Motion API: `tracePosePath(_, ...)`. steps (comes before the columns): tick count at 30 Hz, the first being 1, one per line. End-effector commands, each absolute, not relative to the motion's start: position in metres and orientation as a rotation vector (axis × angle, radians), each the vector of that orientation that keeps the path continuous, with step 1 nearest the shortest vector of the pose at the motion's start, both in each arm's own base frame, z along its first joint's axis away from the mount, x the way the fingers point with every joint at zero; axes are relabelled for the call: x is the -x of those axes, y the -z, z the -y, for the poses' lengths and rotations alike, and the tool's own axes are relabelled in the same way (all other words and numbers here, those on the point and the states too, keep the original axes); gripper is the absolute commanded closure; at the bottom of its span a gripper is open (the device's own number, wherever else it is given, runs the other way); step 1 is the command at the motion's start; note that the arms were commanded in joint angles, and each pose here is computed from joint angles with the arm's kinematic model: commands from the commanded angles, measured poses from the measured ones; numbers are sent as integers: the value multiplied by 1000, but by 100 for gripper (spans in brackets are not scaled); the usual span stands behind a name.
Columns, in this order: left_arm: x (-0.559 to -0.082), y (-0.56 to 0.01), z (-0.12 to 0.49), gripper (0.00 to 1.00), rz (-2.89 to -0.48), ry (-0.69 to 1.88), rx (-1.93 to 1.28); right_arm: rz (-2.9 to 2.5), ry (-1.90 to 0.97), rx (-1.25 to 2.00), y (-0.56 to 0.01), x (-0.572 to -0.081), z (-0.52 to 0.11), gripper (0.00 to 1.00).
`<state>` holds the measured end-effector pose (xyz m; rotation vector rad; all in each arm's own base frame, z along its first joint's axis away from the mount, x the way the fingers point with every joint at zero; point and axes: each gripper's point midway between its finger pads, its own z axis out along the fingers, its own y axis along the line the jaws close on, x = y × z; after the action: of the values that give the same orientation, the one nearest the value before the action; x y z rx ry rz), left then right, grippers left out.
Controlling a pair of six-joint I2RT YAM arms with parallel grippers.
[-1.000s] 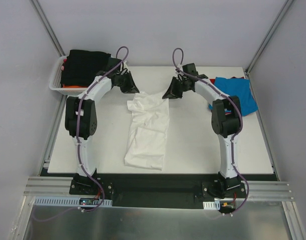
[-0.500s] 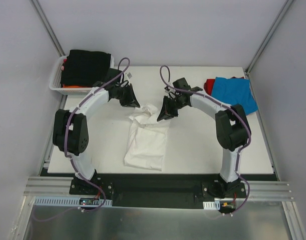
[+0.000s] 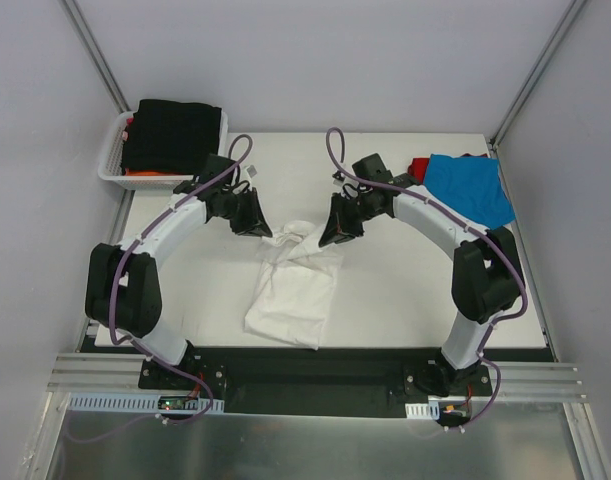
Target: Fold and stack the t-shirts
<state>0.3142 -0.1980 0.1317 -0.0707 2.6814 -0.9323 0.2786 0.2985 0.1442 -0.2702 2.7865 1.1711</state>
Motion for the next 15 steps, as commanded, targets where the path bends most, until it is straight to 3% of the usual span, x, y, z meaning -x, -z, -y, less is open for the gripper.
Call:
tracePosePath(1,-310,-160,198,100,-2628,938,-4,-2760,-1180,326,-169,-270,-297,99)
tracePosePath(15,-280,-162,211,100,-2675,916,-112,-2773,-1132,361,-171,-253,-293,99)
